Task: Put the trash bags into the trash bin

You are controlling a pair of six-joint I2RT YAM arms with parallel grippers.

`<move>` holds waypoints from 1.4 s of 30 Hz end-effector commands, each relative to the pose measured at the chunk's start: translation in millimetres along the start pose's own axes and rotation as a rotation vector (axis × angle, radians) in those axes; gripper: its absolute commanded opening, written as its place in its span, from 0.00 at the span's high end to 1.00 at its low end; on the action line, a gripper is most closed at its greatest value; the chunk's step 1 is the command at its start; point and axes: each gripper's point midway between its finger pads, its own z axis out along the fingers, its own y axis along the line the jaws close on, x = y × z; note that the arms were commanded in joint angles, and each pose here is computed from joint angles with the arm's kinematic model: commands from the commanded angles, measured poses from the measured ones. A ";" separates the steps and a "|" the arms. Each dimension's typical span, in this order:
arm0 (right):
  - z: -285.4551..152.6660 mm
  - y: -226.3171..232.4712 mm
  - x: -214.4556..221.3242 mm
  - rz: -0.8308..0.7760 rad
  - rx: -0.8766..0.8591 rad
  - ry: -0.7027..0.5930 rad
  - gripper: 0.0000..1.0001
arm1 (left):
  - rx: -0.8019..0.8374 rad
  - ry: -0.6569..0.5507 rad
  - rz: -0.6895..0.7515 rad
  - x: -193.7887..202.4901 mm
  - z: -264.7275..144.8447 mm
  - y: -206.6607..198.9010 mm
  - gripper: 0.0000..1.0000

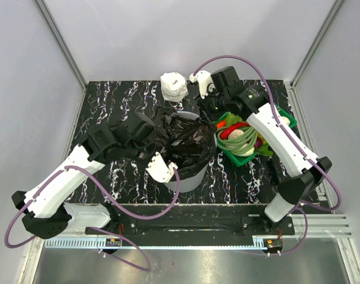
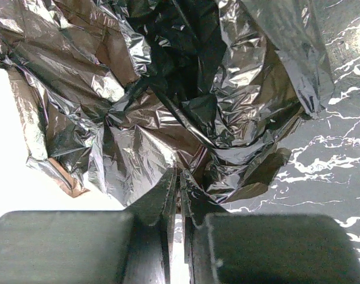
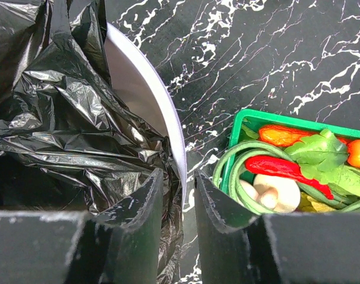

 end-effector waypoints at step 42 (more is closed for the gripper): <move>-5.2 -10.5 -23.9 -0.114 0.044 -0.064 0.83 | 0.035 0.020 -0.018 5.5 -5.2 -20.3 0.89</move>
